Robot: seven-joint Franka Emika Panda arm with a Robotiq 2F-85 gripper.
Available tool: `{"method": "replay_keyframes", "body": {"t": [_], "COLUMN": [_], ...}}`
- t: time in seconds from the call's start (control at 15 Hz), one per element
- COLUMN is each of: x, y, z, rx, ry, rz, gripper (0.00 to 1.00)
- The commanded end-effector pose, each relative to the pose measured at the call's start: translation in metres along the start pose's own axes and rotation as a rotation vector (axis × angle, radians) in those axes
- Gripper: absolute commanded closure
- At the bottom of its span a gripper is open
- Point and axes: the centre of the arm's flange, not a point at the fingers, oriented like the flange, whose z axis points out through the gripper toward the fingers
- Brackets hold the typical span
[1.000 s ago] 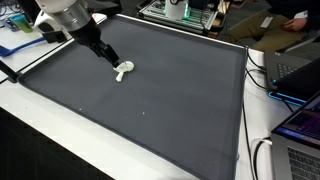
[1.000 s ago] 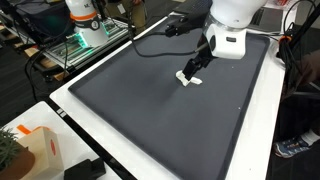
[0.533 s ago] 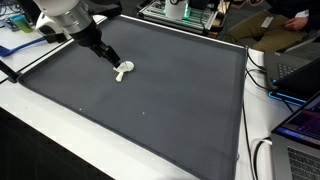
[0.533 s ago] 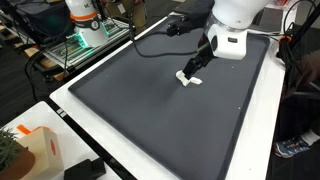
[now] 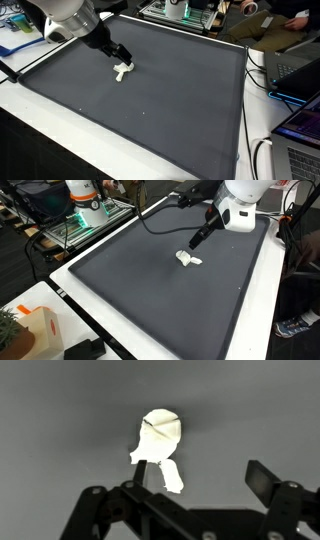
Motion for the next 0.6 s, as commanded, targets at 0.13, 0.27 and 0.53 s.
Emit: {"method": "replay_keyframes", "body": {"t": [0.13,0.27,0.53], "x": [0.065,0.072,0.078], "y": [-0.006,-0.008,-0.010], "z": [0.006,0.011,0.015], "rx": [-0.175,-0.225,-0.279], "ry": [0.019,0.016,-0.005], "rz": [-0.005,-0.016,-0.030], "gripper": [0.00,0.00,0.00]}}
